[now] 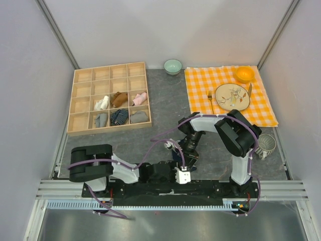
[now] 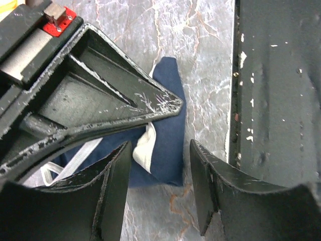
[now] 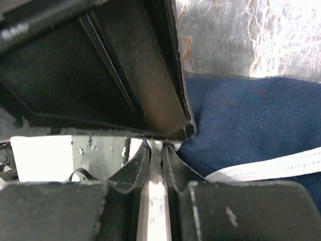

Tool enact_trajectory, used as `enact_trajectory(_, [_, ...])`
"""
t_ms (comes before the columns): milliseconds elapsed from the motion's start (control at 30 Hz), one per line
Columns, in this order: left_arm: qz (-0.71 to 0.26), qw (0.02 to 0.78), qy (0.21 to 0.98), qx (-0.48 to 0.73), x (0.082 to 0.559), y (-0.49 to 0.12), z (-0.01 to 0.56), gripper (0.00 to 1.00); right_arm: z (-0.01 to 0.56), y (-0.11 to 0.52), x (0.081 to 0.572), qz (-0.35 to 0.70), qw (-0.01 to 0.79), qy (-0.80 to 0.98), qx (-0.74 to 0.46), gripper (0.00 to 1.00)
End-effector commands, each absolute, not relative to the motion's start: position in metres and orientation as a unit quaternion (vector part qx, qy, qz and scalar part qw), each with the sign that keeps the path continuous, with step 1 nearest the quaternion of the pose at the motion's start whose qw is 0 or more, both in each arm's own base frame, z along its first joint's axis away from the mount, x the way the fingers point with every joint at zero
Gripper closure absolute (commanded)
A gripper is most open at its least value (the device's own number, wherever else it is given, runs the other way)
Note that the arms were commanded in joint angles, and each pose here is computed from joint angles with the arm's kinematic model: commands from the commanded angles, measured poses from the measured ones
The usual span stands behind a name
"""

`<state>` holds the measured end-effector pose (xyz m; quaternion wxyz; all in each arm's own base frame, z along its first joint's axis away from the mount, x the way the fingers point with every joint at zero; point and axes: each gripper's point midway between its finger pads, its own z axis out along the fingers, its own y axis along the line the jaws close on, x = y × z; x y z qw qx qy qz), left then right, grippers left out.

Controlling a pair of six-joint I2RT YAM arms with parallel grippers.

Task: Roll the underwear
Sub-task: Roll the underwear to the center of the board.

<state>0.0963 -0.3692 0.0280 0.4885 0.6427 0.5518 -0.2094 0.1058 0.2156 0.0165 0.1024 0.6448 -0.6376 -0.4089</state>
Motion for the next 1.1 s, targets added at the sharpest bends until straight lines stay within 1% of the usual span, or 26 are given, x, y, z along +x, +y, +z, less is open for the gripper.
enact_trajectory(0, [-0.163, 0.517, 0.537, 0.646, 0.111, -0.377, 0.033, 0.43, 0.002, 0.211, 0.113, -0.385, 0.103, -0.632, 0.664, 0.82])
enact_trajectory(233, [-0.148, 0.506, 0.551, 0.647, 0.109, -0.369, 0.025, 0.47, -0.001, 0.209, 0.113, -0.382, 0.109, -0.633, 0.664, 0.82])
enact_trajectory(333, [-0.144, 0.488, 0.559, 0.655, 0.106, -0.365, 0.017, 0.53, 0.000, 0.209, 0.113, -0.381, 0.108, -0.634, 0.664, 0.82])
enact_trajectory(433, [-0.142, 0.465, 0.567, 0.665, 0.103, -0.362, 0.011, 0.71, 0.001, 0.209, 0.115, -0.380, 0.104, -0.636, 0.664, 0.80])
enact_trajectory(467, [-0.148, 0.462, 0.571, 0.662, 0.102, -0.365, 0.012, 0.81, 0.003, 0.210, 0.117, -0.381, 0.100, -0.636, 0.663, 0.80])
enact_trajectory(567, [-0.156, 0.442, 0.578, 0.668, 0.096, -0.364, 0.008, 0.98, 0.006, 0.211, 0.120, -0.384, 0.089, -0.638, 0.661, 0.79])
enact_trajectory(633, [-0.167, 0.435, 0.579, 0.669, 0.092, -0.364, 0.008, 0.98, 0.009, 0.212, 0.124, -0.383, 0.076, -0.640, 0.662, 0.77])
enact_trajectory(733, [-0.197, 0.418, 0.597, 0.655, 0.088, -0.363, 0.010, 0.98, 0.017, 0.214, 0.133, -0.383, 0.048, -0.645, 0.660, 0.72])
enact_trajectory(767, [-0.211, 0.410, 0.610, 0.644, 0.087, -0.362, 0.011, 0.98, 0.019, 0.213, 0.135, -0.383, 0.041, -0.646, 0.659, 0.68])
enact_trajectory(867, [-0.251, 0.390, 0.635, 0.618, 0.090, -0.359, 0.013, 0.98, 0.029, 0.211, 0.145, -0.380, 0.010, -0.651, 0.656, 0.60])
enact_trajectory(1067, [-0.323, 0.343, 0.666, 0.578, 0.101, -0.356, 0.019, 0.98, 0.052, 0.201, 0.168, -0.377, -0.057, -0.666, 0.641, 0.57])
